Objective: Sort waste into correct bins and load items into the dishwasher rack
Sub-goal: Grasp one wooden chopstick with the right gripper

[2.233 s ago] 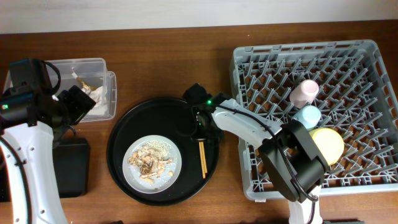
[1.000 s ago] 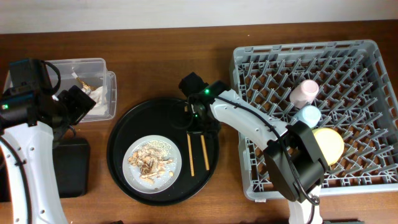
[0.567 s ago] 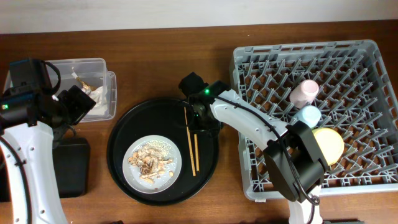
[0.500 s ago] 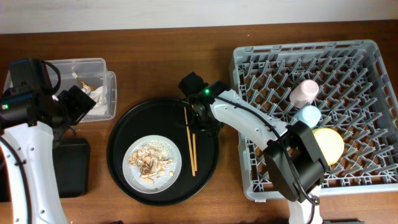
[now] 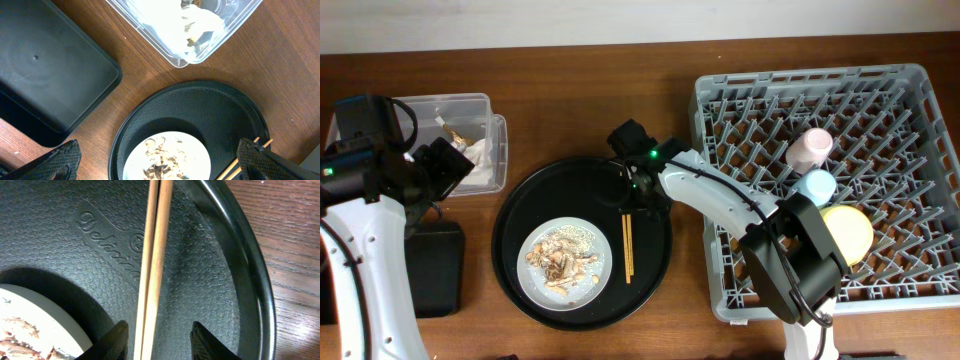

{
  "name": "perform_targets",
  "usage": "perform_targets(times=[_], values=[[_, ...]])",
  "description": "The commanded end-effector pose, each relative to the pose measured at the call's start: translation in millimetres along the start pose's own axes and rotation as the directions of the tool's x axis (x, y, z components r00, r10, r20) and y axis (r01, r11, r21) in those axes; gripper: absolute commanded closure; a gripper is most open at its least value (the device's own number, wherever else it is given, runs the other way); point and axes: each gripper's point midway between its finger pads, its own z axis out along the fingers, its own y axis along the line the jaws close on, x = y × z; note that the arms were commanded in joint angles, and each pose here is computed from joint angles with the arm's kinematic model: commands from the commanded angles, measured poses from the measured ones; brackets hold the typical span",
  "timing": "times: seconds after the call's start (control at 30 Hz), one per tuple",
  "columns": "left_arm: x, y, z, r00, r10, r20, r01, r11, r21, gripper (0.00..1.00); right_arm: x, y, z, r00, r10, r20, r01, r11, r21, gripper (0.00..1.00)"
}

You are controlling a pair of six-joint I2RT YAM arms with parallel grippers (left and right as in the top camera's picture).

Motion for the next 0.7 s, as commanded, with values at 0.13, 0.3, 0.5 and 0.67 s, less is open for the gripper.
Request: perform_targets(times=[0.13, 0.3, 0.5, 0.67], values=[[-1, 1, -1, 1.0, -0.007, 0.003, 0.007, 1.0, -0.003, 0.01, 0, 2, 13, 1.0, 0.008, 0.023, -0.008, 1.0, -0.021, 0.59], [-1, 1, -1, 1.0, -0.007, 0.003, 0.007, 1.0, -0.003, 0.0, -8, -5, 15, 0.997, 0.028, 0.067, -0.029, 0.999, 0.018, 0.66], [-1, 1, -1, 1.0, -0.007, 0.003, 0.007, 1.0, -0.003, 0.01, -10, -8, 23, 0.997, 0.028, 0.069, -0.03, 0.999, 0.033, 0.69], [-1, 1, -1, 1.0, -0.007, 0.003, 0.007, 1.0, -0.003, 0.01, -13, -7, 26, 0.996, 0.027, 0.08, -0.029, 0.999, 0.026, 0.7]])
